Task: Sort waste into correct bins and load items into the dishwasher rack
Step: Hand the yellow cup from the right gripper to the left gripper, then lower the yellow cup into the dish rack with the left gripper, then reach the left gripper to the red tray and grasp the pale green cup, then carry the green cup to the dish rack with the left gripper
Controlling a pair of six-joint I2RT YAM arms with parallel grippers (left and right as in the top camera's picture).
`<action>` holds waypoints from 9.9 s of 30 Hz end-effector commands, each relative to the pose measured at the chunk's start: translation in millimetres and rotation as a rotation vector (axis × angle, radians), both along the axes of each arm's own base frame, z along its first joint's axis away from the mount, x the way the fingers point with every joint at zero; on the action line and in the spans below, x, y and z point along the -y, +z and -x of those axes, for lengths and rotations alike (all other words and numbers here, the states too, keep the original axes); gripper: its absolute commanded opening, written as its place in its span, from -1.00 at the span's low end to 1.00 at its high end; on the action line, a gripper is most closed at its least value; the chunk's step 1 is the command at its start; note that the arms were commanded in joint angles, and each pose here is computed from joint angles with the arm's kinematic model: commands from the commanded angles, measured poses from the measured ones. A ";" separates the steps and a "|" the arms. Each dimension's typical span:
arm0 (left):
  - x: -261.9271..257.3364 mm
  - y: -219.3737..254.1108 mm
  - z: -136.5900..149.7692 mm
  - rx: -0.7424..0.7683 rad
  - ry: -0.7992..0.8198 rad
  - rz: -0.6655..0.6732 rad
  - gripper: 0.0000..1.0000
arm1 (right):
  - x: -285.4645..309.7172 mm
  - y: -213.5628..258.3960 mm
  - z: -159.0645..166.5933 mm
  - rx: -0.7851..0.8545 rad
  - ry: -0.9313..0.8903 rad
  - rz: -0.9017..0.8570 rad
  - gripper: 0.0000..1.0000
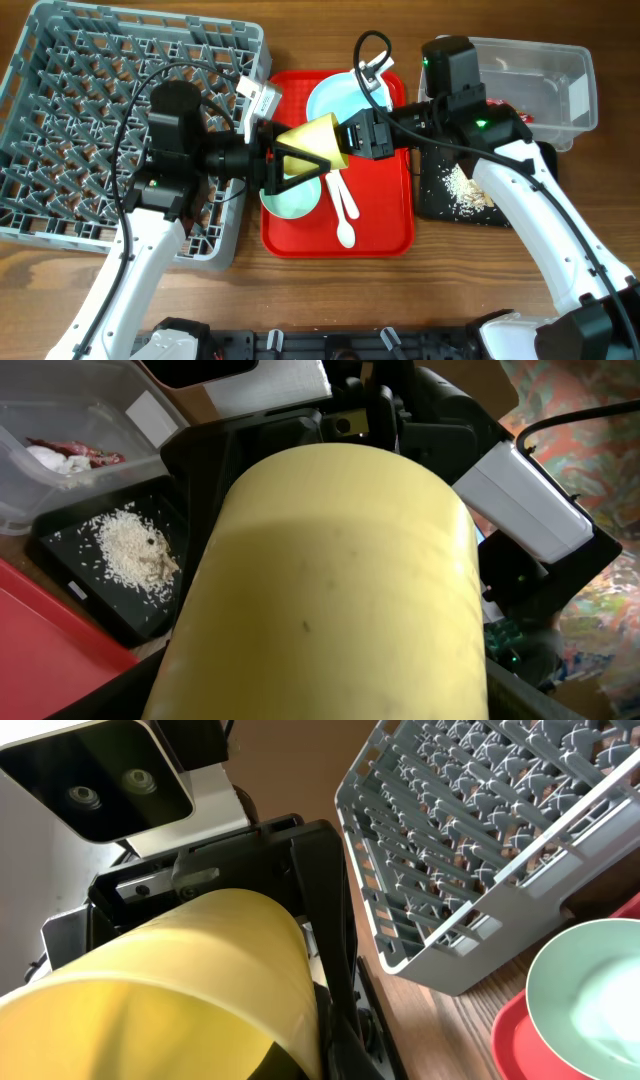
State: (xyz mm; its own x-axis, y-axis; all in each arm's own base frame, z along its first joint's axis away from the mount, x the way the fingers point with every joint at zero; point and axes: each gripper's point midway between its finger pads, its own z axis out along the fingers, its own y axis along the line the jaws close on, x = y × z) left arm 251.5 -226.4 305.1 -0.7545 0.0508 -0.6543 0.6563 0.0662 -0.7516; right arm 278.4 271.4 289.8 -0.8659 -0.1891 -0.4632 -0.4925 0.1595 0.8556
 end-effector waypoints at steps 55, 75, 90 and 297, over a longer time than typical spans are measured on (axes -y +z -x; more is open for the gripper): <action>-14.4 19.6 -31.8 -0.081 0.146 0.033 0.72 | -3.3 1.4 -27.6 -0.101 -0.157 0.040 -0.91; -14.3 26.2 -32.9 -0.052 0.146 0.047 0.10 | -3.3 -0.3 -27.2 -0.108 -0.157 0.044 -0.60; -27.5 -4.8 -56.3 0.026 0.295 -0.064 -0.74 | -0.2 -9.1 -26.3 -0.107 -0.167 0.078 0.07; -256.2 -144.3 -171.1 -0.433 0.637 -0.195 -0.90 | 231.9 -77.3 -4.2 -0.111 -0.925 1.027 0.99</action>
State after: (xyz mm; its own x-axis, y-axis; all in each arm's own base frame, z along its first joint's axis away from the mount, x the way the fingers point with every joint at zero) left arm 422.1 11.3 177.6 -0.8657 -0.3749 -0.3318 0.1583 0.4238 -0.8918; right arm 282.8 44.2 212.1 -0.8916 0.2413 -0.3832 0.1761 0.9643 0.1975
